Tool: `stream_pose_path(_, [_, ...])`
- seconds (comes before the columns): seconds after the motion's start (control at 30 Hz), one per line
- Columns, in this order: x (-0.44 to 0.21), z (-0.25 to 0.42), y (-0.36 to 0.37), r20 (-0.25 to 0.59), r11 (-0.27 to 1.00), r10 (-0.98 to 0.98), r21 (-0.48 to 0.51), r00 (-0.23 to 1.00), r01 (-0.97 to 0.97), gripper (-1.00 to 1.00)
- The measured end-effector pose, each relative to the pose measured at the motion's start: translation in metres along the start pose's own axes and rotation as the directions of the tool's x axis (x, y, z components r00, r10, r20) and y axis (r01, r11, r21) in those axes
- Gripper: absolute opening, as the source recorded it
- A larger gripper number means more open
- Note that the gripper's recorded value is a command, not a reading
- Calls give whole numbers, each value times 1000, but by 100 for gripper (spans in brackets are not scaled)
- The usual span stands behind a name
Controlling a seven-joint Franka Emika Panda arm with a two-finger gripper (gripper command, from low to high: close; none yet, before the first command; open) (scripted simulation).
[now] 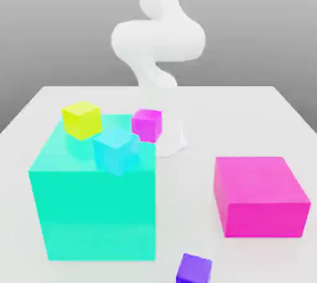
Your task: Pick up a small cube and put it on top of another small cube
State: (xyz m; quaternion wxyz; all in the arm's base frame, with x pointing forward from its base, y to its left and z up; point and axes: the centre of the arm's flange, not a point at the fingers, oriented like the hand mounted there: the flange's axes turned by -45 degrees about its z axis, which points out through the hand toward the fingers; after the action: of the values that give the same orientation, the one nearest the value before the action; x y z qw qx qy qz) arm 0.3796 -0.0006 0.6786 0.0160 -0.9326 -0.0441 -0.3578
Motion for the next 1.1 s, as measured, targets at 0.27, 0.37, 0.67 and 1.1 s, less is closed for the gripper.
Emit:
stream_pose_path(0.27, [-17, 152, -10, 167, 947, -283, 201, 944, 248, 0])
stream_pose_path(0.37, [-34, 205, -18, 207, 905, -387, 271, 898, 328, 0])
stream_pose_path(0.67, [-115, 342, -50, 270, 712, -682, 458, 679, 533, 0])
stream_pose_path(1.1, [-252, 475, -54, 275, 413, -911, 607, 309, 678, 0])
